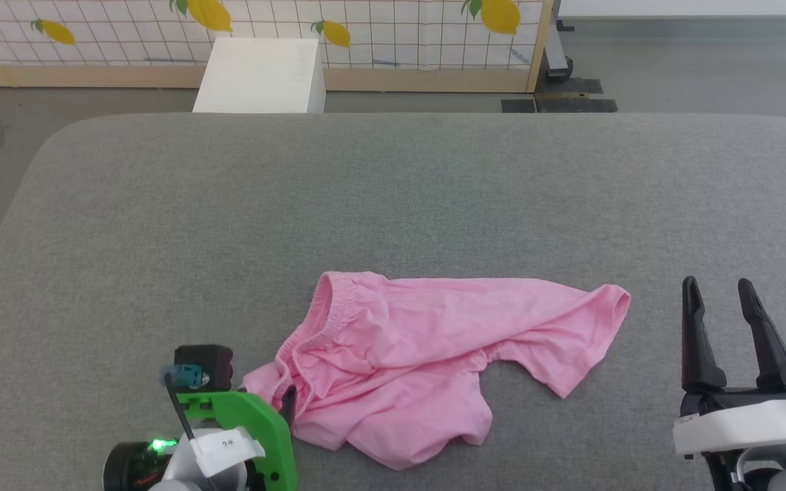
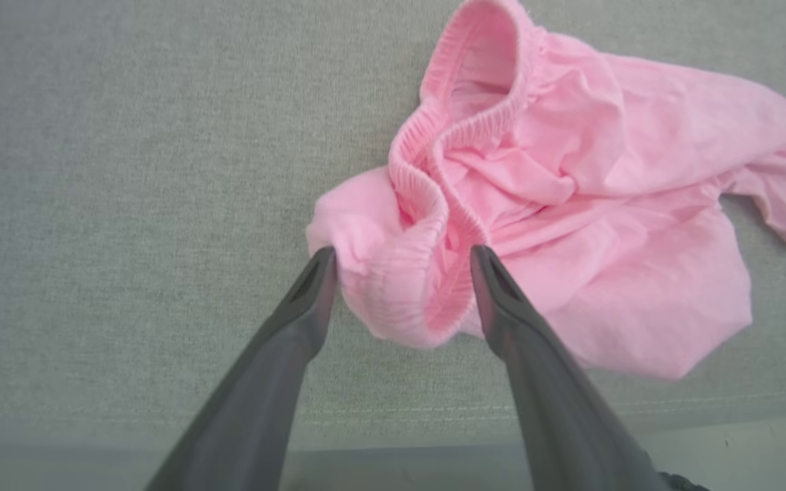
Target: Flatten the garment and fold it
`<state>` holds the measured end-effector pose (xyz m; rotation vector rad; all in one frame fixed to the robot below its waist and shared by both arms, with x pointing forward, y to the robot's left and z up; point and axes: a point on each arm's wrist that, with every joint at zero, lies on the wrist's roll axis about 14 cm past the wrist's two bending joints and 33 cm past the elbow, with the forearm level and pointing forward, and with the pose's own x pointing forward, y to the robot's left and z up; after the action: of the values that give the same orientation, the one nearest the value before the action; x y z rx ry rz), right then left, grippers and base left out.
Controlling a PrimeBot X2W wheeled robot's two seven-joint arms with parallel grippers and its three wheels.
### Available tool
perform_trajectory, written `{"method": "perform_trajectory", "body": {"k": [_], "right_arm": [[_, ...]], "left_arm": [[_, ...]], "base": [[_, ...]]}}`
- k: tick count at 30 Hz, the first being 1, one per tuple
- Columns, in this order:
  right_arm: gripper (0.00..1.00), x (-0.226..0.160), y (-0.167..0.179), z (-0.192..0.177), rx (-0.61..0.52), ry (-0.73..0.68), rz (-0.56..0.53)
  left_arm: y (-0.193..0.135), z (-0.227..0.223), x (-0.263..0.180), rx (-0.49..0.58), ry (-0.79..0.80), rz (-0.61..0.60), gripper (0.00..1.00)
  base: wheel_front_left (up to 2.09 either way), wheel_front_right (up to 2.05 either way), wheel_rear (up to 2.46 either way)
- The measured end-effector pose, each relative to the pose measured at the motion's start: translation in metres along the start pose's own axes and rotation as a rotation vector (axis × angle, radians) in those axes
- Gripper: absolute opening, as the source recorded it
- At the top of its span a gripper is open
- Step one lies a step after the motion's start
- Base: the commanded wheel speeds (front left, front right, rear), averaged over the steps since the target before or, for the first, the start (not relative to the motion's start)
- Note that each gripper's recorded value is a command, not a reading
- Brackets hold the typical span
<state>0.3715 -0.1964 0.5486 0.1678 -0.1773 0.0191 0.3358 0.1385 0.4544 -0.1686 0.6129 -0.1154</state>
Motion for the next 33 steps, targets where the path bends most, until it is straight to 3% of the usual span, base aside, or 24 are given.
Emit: {"method": "perform_trajectory", "body": {"k": [8, 13, 18, 32, 33], "right_arm": [[1.00, -0.002, -0.004, -0.003, 0.005, 0.010, -0.012], [1.00, -0.003, -0.009, -0.009, 0.001, 0.027, -0.029], [1.00, -0.004, -0.018, -0.012, -0.005, 0.040, -0.057], [1.00, -0.013, -0.047, -0.023, -0.021, 0.068, -0.147], [1.00, -0.012, -0.047, -0.022, -0.020, 0.066, -0.150]], "left_arm": [[-0.022, 0.062, 0.008, 0.094, -0.163, -0.066, 1.00], [-0.034, 0.088, 0.042, 0.055, -0.183, -0.100, 1.00], [-0.042, 0.088, 0.083, 0.026, -0.073, -0.104, 1.00], [-0.029, 0.043, 0.137, 0.141, 0.287, -0.026, 1.00], [-0.028, 0.041, 0.139, 0.151, 0.301, -0.027, 0.56]], "base": [[0.00, 0.00, 0.00], [0.00, 0.00, 0.00], [0.00, 0.00, 0.00], [0.00, 0.00, 0.00], [0.00, 0.00, 0.00]]}}
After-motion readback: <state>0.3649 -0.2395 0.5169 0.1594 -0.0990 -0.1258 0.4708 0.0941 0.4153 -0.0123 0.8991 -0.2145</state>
